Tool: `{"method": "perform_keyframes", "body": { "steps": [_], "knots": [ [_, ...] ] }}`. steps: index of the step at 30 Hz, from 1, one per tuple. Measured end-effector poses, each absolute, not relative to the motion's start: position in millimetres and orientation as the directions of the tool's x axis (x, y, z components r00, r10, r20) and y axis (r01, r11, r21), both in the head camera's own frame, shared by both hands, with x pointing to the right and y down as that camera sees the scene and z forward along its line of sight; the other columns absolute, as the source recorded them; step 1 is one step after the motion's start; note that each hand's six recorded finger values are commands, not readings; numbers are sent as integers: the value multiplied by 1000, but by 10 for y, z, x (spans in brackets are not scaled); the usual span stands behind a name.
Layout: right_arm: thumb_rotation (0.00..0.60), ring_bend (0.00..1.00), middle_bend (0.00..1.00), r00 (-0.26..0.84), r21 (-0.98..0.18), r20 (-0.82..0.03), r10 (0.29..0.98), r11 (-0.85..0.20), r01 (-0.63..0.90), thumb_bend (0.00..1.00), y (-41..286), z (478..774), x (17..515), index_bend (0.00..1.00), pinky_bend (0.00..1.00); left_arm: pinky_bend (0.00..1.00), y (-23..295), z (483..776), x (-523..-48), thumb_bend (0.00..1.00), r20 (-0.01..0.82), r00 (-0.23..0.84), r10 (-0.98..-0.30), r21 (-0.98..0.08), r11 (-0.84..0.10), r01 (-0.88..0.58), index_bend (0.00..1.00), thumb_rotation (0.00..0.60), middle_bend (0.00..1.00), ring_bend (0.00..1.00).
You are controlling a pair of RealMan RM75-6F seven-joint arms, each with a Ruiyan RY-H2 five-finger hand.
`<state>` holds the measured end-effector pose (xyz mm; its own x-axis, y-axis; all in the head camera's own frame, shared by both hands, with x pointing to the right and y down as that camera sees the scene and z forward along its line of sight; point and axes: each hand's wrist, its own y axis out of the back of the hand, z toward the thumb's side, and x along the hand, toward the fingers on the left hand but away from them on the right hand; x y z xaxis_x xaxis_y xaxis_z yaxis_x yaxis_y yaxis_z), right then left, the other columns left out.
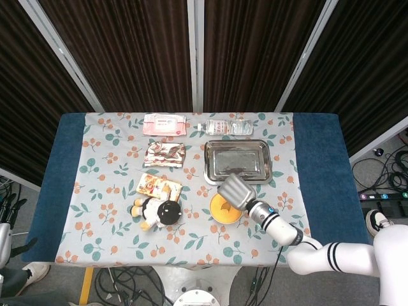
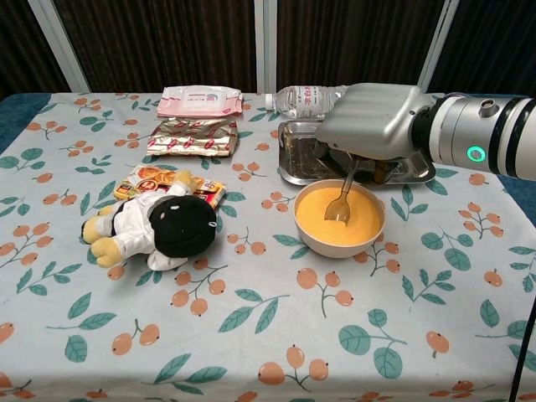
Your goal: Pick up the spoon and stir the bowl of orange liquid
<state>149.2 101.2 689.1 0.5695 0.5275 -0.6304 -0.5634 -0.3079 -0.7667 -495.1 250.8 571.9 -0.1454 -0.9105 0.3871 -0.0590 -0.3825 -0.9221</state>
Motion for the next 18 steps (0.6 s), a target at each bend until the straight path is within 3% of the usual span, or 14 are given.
{"method": "perform_keyframes", "body": {
  "steps": [5,8,13,18],
  "knots": [
    [600,1000,1000,520,-746,-665,535,-454,-487,525,913,6883,1580,788,1000,134,2502,5710,-4944,57,385,-144,-912,-923,-381,-55,208,600,142,117],
    [600,1000,1000,502,-741,-671,545,-486,-463,524,833,6848,1640,788,1000,134,2499,5703,-4945,57,385,-145,-912,-923,-381,-52,208,600,142,117],
    [600,1000,1000,503,-749,-661,557,-444,-492,525,769,6799,1690,789,1000,134,2479,5703,-4923,57,385,-139,-912,-923,-382,-49,208,600,142,117],
    [600,1000,1000,518,-744,-645,562,-309,-592,525,749,6798,1702,793,1000,134,2465,5705,-4912,57,386,-137,-913,-923,-382,-50,208,600,142,117]
  ]
}}
